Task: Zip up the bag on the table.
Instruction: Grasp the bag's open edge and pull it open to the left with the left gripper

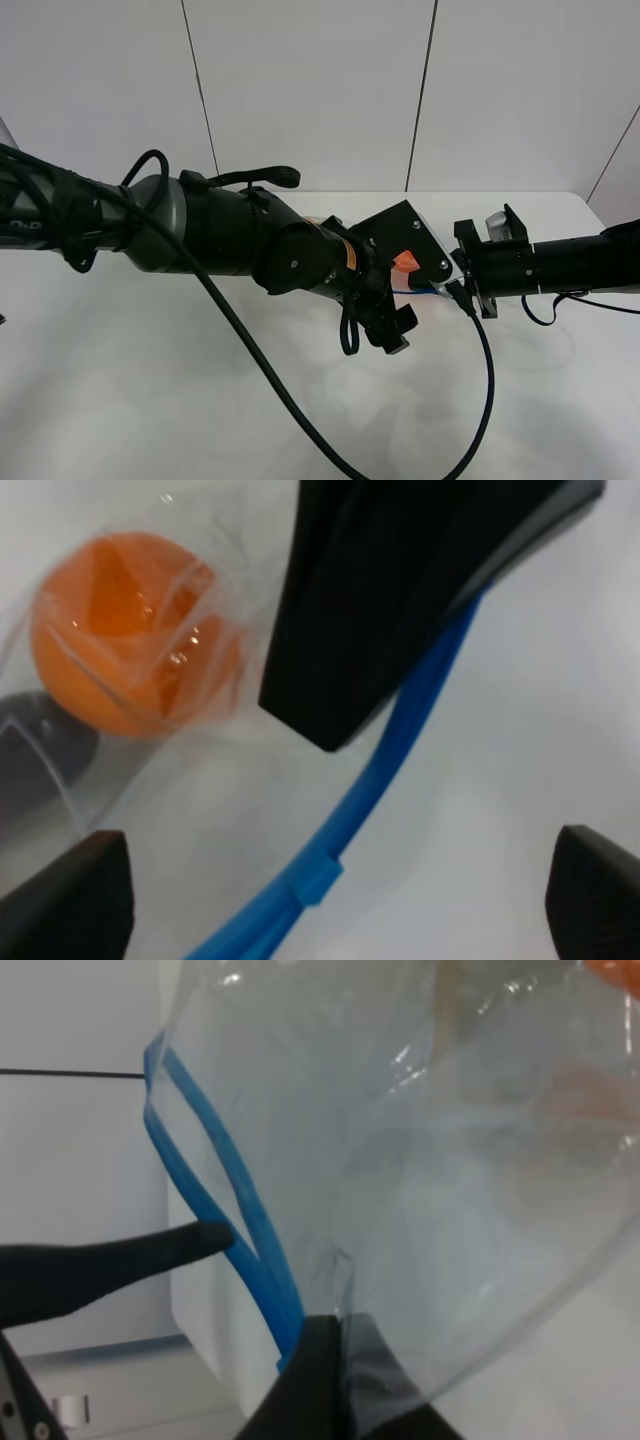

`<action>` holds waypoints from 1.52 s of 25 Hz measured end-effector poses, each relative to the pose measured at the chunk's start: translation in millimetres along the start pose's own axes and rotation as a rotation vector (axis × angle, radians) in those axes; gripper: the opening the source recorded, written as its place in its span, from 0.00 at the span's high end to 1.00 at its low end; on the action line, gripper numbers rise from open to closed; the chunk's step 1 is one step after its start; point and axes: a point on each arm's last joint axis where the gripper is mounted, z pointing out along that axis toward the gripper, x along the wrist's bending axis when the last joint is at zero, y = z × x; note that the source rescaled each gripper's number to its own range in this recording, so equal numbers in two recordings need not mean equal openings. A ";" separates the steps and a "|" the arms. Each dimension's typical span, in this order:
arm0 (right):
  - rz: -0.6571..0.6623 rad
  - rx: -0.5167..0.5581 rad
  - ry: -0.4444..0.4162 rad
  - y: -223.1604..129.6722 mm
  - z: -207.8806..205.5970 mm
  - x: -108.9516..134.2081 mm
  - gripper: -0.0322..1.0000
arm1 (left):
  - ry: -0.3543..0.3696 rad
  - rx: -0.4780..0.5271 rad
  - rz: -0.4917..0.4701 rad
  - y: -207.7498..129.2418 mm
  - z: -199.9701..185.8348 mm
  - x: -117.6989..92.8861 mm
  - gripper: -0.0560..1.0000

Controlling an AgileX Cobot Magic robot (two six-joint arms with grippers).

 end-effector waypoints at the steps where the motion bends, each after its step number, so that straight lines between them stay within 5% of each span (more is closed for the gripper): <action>1: 0.001 0.000 0.006 0.0 0.0 0.6 0.97 | 0.001 -0.003 0.000 0.2 0.0 0.1 0.00; 15: 0.007 0.019 0.062 -1.7 -0.2 5.6 0.97 | -0.010 0.023 0.059 -7.5 10.0 -3.0 0.00; 38: 0.001 0.025 0.028 -2.2 0.0 2.6 0.97 | -0.006 0.012 0.168 -5.5 11.6 -2.2 0.01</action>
